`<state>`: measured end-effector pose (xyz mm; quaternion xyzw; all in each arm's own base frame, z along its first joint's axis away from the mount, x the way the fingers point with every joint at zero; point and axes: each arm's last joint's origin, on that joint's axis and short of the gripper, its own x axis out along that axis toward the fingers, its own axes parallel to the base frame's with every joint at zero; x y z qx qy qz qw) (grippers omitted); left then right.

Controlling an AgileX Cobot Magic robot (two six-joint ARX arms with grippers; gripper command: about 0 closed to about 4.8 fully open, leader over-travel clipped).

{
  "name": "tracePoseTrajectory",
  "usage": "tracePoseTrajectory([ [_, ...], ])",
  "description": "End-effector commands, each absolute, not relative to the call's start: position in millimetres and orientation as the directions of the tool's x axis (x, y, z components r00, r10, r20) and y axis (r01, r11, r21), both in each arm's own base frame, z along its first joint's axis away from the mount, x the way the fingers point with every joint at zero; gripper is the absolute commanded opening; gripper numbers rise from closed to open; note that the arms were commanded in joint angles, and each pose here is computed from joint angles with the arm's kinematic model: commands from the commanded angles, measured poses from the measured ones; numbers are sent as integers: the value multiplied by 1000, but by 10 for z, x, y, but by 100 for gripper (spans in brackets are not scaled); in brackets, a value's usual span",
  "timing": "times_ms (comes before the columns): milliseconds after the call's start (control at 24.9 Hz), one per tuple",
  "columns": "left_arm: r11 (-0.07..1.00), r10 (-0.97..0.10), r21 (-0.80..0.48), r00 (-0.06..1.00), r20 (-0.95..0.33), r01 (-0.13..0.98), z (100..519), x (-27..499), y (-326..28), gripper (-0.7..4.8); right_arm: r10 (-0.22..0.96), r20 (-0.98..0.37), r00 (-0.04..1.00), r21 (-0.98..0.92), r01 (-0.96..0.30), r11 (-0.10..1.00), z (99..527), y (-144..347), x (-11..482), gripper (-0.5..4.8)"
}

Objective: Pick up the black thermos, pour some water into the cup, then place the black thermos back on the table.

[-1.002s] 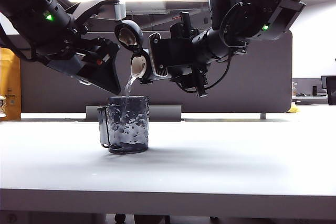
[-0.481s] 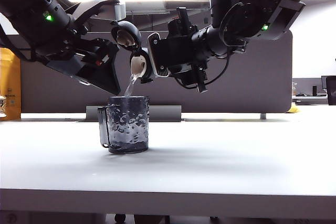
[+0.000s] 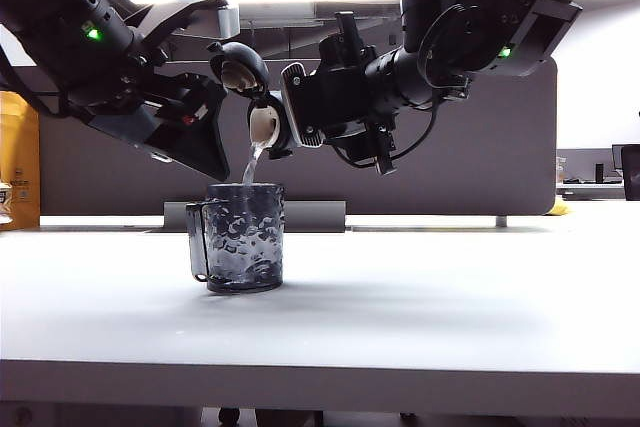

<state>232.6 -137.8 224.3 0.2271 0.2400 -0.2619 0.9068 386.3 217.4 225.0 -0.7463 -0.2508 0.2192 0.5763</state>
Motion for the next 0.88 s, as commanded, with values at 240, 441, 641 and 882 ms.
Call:
tracePoseTrajectory([
  [240, 762, -368, 292, 758, -539, 578, 2273, 2338, -1380, 479, 629, 58, 775, -961, 215, -176, 2425, 2176, 3851, 135],
  [441, 762, -368, 293, 758, -539, 578, 2273, 2338, -1380, 479, 629, 56, 776, -952, 231, -201, 2423, 2176, 3851, 135],
  [641, 762, -368, 293, 758, -539, 578, 2273, 2338, -1380, 479, 632, 55, 773, -951, 234, -203, 2423, 2176, 3851, 135],
  [882, 762, -368, 293, 758, -539, 578, 2273, 2338, -1380, 479, 631, 55, 773, -936, 260, -237, 2423, 2176, 3851, 135],
])
